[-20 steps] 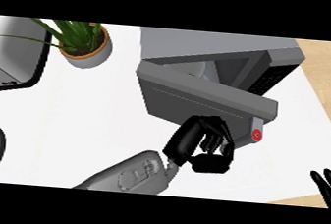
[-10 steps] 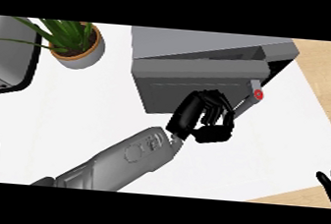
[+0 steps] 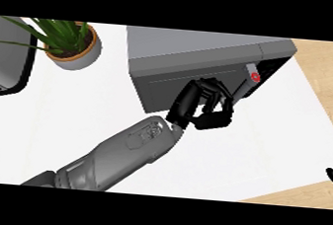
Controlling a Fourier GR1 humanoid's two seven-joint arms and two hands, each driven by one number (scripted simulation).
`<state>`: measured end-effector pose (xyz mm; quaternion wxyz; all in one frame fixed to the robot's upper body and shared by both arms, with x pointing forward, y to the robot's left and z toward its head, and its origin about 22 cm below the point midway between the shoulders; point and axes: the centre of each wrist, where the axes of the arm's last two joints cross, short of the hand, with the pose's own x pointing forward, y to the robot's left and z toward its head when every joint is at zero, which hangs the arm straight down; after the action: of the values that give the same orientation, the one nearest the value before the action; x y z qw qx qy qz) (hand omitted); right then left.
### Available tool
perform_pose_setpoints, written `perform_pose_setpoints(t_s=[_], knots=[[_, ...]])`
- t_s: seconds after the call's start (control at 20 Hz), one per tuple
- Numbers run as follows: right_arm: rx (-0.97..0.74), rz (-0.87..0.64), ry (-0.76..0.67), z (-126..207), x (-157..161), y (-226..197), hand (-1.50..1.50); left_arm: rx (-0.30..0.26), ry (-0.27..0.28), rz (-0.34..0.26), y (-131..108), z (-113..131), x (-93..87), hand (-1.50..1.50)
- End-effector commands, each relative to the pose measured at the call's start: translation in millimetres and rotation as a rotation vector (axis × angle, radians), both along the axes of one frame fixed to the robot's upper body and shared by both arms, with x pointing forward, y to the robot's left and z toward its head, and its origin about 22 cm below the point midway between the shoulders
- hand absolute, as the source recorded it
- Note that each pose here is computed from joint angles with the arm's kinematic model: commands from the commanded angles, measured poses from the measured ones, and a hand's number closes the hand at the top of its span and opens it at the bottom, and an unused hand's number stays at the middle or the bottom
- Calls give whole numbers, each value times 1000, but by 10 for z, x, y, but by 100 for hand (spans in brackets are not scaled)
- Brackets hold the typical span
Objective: Pick up the milk, place it into the microwave and close the microwave
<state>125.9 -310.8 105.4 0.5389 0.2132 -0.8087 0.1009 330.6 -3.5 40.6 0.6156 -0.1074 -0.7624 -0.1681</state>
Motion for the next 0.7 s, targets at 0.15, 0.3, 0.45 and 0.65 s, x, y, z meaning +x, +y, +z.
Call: perform_pose_setpoints(t_s=[0.15, 0.3, 0.45, 0.65], knots=[[21, 7, -20, 75, 50, -12, -150, -50, 21, 49, 69, 53, 203, 150], [21, 10, -31, 107, 73, -1, -150, -101, 75, 87, 94, 78, 236, 150], [24, 25, -32, 120, 67, 15, -150, -102, 63, 123, 106, 68, 255, 150], [34, 66, -46, 142, 95, 18, -150, -126, 9, 156, 99, 88, 257, 150]])
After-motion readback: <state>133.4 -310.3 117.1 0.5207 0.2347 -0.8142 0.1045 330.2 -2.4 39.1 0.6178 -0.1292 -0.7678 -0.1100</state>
